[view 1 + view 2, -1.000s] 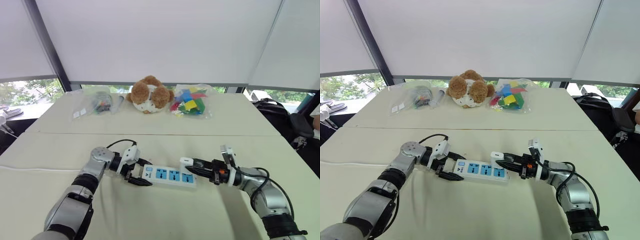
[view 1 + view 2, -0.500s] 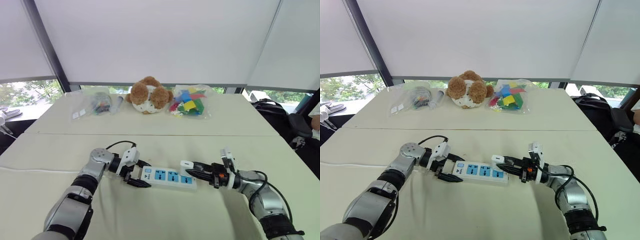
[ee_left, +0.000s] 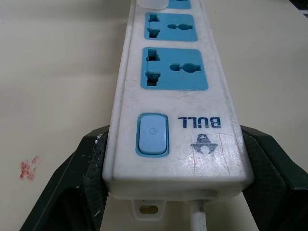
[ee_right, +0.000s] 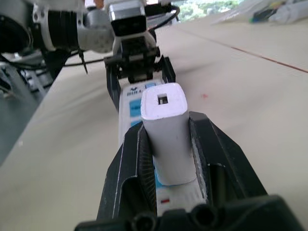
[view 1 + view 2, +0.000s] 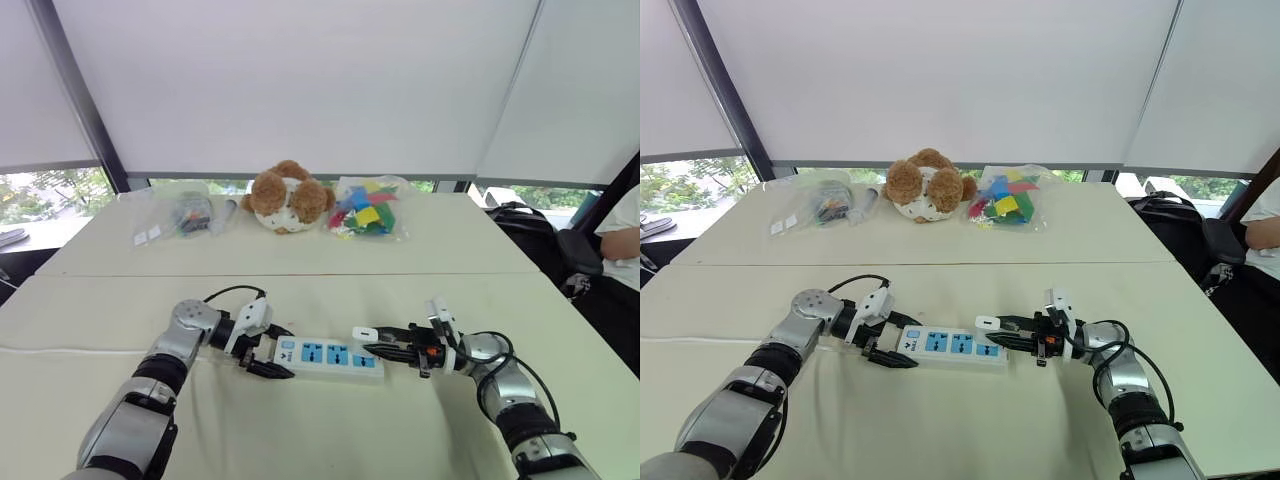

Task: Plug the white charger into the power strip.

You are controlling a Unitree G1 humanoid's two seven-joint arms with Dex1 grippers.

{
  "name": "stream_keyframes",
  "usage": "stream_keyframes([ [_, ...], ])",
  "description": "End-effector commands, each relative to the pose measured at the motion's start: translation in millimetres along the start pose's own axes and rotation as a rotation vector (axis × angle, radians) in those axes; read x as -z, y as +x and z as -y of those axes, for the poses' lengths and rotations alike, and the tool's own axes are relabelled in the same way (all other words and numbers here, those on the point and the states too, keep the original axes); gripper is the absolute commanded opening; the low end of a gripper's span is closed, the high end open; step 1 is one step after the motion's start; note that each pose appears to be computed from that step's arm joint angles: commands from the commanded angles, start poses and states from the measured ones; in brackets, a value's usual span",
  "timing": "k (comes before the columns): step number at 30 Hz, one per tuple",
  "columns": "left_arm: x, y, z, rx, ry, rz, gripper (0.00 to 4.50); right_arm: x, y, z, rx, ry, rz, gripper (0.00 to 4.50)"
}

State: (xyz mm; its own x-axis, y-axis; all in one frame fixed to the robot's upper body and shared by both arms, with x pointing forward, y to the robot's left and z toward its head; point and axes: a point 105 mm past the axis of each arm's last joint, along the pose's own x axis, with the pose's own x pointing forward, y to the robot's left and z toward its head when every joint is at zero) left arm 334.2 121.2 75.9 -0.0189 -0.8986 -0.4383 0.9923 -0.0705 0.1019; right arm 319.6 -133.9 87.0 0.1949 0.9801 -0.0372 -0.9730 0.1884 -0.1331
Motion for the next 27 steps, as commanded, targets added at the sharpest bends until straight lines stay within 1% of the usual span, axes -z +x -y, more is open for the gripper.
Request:
stream_keyframes([
  [1, 14.3, 4.1, 17.8, 0.099, -0.017, -0.079, 3.05, 55.3, -12.8, -17.4, -0.007, 0.148, -0.203, 0.63],
  [5, 13.3, 1.9, 21.1, 0.089, -0.023, -0.071, 3.05, 68.1, -12.2, -21.8, -0.017, 0.196, -0.236, 0.63],
  [9, 13.7, 0.0, 23.6, 0.079, -0.03, -0.074, 3.05, 68.1, -10.6, -19.7, -0.015, 0.196, -0.233, 0.63],
  [14, 16.2, -2.8, 23.3, 0.056, -0.044, -0.08, 3.05, 59.8, -10.6, -11.9, 0.008, 0.177, -0.203, 0.63],
  [19, 16.6, 1.1, 19.7, 0.03, -0.051, -0.066, 3.05, 38.7, -15.5, 1.3, 0.056, 0.104, -0.144, 0.63],
  [21, 16.0, 3.3, 18.1, 0.022, -0.051, -0.057, 3.05, 27.8, -18.8, 5.1, 0.065, 0.071, -0.12, 1.72],
  [23, 14.7, 6.0, 16.1, 0.014, -0.047, -0.047, 3.05, 11.4, -21.3, 10.9, 0.096, 0.019, -0.077, 2.65],
  [25, 12.6, 9.4, 13.9, 0.003, -0.039, -0.035, 3.05, -5.5, -24.7, 15.8, 0.14, -0.042, -0.036, 3.78],
  [26, 11.0, 9.8, 12.2, -0.009, -0.034, -0.026, 3.05, -17.6, -27.5, 17.2, 0.163, -0.085, -0.016, 4.24],
  [27, 8.9, 9.6, 9.8, -0.028, -0.029, -0.014, 3.05, -31.3, -32.2, 17.4, 0.193, -0.124, 0.007, 4.44],
])
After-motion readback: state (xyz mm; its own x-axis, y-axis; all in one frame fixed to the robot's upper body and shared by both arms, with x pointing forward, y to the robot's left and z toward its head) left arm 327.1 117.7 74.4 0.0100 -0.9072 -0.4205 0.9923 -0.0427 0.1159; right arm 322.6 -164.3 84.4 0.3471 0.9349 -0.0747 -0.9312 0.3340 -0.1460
